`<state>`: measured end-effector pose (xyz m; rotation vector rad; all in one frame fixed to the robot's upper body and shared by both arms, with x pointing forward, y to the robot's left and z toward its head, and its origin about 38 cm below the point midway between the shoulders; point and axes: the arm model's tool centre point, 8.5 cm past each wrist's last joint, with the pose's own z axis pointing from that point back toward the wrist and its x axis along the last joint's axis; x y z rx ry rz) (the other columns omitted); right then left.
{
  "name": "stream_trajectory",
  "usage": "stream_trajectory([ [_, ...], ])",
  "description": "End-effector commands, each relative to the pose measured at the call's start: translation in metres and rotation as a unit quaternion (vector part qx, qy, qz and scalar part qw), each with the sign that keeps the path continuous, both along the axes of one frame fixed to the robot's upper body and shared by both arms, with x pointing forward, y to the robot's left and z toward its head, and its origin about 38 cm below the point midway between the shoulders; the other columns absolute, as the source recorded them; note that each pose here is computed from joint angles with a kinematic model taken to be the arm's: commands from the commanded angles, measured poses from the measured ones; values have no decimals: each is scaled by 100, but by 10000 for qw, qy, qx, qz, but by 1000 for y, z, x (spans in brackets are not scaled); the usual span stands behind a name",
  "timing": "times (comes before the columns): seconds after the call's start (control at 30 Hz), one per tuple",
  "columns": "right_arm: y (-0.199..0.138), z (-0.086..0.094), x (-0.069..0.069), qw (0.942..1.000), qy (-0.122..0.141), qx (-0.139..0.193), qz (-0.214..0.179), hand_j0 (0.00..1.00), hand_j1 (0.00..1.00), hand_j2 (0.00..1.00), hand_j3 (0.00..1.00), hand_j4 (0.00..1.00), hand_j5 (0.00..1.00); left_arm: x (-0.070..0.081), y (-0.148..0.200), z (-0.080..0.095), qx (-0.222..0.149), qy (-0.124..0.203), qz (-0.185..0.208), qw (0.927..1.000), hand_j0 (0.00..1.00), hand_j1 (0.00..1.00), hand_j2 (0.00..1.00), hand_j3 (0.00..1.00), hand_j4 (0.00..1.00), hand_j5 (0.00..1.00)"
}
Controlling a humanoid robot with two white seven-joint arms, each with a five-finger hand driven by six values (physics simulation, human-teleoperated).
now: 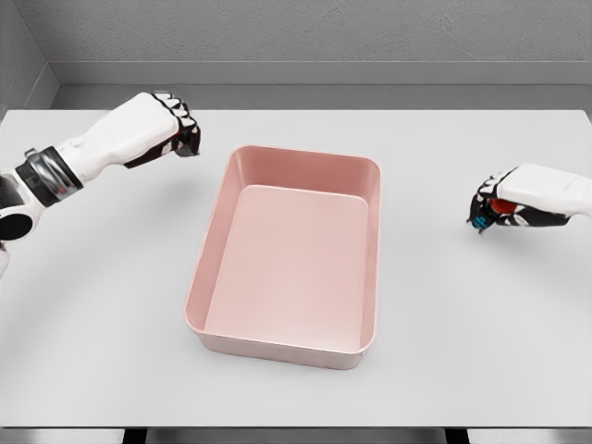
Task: Put the industrial switch in the basket with both arms
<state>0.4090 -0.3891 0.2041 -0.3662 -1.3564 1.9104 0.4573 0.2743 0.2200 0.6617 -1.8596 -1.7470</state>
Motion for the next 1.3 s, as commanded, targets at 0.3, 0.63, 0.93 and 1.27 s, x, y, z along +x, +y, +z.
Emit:
stream_trajectory([
  [0.3,14,17,1,9995,-125,230,156,48,48,48,48,48,48,-25,-25,26,-313,-426,-453,9976,24,24,24,24,24,24],
  [0.63,33,24,1,9983,-192,385,397,48,48,48,48,48,48,-44,-52,43,-433,-726,-883,9925,24,24,24,24,24,24],
  [0.93,56,35,4,9958,-317,499,693,48,48,48,48,48,48,-54,-91,28,-875,-590,-1184,9873,24,24,24,24,24,24],
  [1.27,82,46,3,9918,-423,569,1064,46,46,46,46,46,46,-73,-126,-9,-1208,-125,-1448,9820,24,24,24,24,24,24],
])
